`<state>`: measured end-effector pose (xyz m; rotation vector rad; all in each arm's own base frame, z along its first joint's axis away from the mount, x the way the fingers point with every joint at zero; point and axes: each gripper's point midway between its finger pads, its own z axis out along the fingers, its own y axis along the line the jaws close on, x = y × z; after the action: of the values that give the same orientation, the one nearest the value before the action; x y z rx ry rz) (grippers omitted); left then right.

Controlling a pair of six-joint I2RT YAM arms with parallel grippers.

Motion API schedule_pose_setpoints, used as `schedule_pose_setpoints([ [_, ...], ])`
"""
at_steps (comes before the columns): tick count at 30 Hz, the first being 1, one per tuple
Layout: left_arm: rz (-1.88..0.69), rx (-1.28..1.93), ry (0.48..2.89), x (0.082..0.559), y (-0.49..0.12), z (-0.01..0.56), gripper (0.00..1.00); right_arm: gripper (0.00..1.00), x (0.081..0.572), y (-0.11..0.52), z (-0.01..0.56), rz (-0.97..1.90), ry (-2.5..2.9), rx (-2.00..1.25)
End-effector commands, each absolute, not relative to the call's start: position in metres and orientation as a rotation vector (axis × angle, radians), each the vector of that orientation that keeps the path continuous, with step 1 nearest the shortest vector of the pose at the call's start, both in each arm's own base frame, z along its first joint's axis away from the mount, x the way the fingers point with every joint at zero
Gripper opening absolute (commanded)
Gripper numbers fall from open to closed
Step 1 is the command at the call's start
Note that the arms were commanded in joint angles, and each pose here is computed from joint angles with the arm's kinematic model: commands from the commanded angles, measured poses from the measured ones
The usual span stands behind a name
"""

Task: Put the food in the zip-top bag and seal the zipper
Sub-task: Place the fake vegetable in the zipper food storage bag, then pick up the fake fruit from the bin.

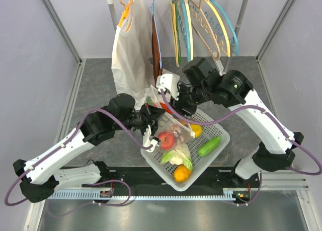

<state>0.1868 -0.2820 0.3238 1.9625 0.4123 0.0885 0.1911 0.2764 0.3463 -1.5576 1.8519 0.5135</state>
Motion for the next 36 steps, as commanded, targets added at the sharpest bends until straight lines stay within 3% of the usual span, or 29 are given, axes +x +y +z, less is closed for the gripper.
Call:
schedule_pose_setpoints([
  [1,0.105,1.878,0.413,0.188,-0.282,0.351,0.02,0.73,0.155,0.285,0.356,0.703,1.771,-1.649],
  [2,0.104,1.882,0.415,0.187,-0.281,0.348,0.02,0.9,0.151,0.282,0.362,0.709,1.751,-1.643],
  [4,0.106,1.884,0.414,0.185,-0.277,0.345,0.02,0.97,0.157,0.28,0.367,0.676,1.755,-1.591],
  [14,0.101,1.915,0.432,0.177,-0.264,0.332,0.02,0.98,0.206,0.221,0.352,0.623,1.825,-1.236],
  [27,0.089,1.922,0.446,0.177,-0.265,0.327,0.02,0.98,0.223,0.178,0.203,0.514,1.829,-1.493],
  [36,0.077,1.918,0.457,0.177,-0.266,0.326,0.02,0.98,0.237,0.182,0.141,0.488,1.751,-1.65],
])
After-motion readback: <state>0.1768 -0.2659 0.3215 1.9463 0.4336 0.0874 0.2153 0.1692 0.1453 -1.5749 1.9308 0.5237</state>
